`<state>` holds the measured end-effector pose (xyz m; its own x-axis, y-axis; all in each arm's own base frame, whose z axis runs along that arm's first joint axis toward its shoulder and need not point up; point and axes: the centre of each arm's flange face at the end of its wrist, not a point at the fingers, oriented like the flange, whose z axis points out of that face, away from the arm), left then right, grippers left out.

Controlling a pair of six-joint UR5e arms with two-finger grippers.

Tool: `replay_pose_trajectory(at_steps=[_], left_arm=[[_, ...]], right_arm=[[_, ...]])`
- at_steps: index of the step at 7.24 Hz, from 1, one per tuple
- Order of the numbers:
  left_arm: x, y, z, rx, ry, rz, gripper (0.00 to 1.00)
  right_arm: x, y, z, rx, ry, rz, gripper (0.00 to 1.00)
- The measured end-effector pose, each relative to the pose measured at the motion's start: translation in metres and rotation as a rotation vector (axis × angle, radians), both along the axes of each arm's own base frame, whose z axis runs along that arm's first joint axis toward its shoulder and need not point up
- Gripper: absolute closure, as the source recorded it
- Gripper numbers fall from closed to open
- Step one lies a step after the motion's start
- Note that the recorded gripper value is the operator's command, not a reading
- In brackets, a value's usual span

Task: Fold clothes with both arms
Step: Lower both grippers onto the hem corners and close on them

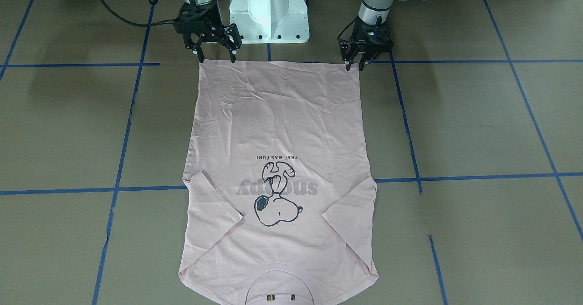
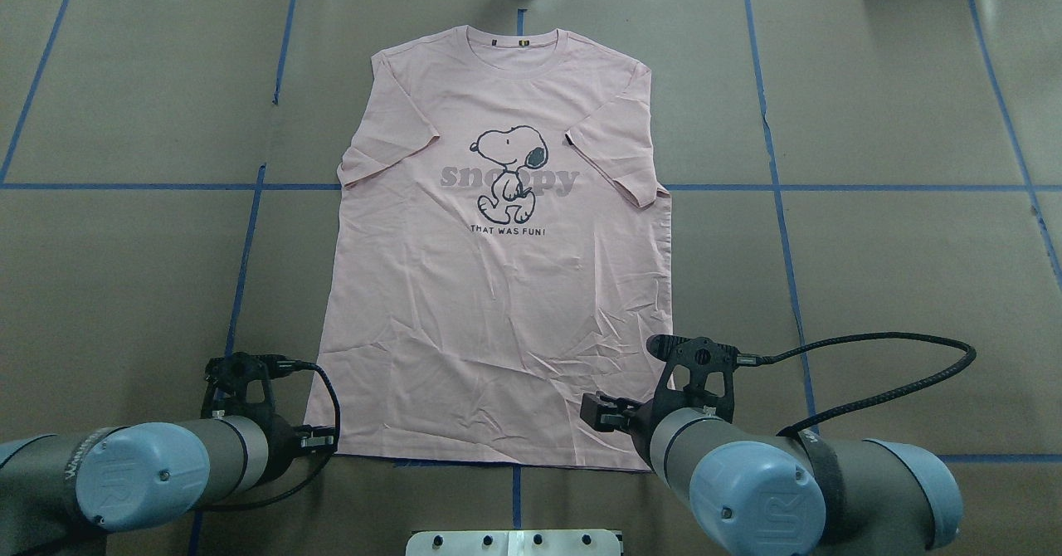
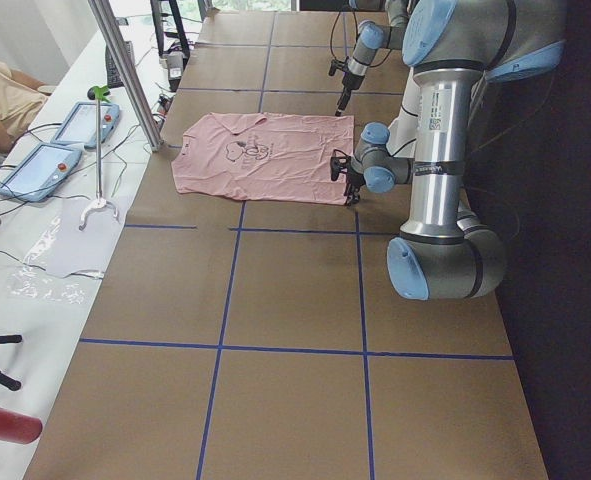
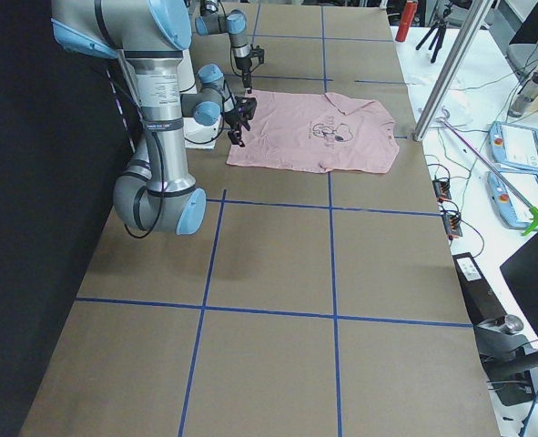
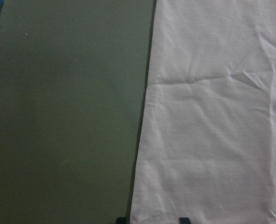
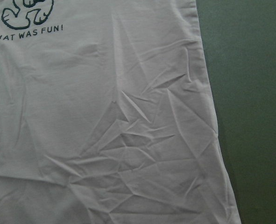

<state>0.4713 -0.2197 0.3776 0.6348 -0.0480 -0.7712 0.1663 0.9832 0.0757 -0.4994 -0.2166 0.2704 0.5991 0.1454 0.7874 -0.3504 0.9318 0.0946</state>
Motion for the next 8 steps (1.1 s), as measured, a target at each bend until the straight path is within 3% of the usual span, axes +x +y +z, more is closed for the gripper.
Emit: replay_pose_trajectory(at_steps=[1,2,3,4,7,8], left_arm=[[0.001,0.002,0.0,0.0,0.001,0.004,0.6],[0.002,0.004,0.0,-0.001,0.001,0.009,0.9],[0.003,0.007,0.0,-0.003,0.001,0.012,1.0],[0.003,0.007,0.0,-0.007,0.001,0.01,1.0],[0.002,0.008,-0.003,-0.012,0.004,0.006,1.0],[0.002,0.008,-0.004,-0.012,0.007,0.006,1.0]], right_arm=[[0.0,0.0,0.0,0.0,0.001,0.0,0.03],[0.0,0.0,0.001,-0.001,0.001,0.0,0.03],[0.0,0.0,0.001,-0.001,0.001,0.0,0.03],[0.0,0.0,0.001,0.0,0.001,0.0,0.03],[-0.005,0.008,0.004,-0.01,0.002,0.009,0.39],[-0.008,0.018,0.009,-0.02,0.004,0.026,0.43]])
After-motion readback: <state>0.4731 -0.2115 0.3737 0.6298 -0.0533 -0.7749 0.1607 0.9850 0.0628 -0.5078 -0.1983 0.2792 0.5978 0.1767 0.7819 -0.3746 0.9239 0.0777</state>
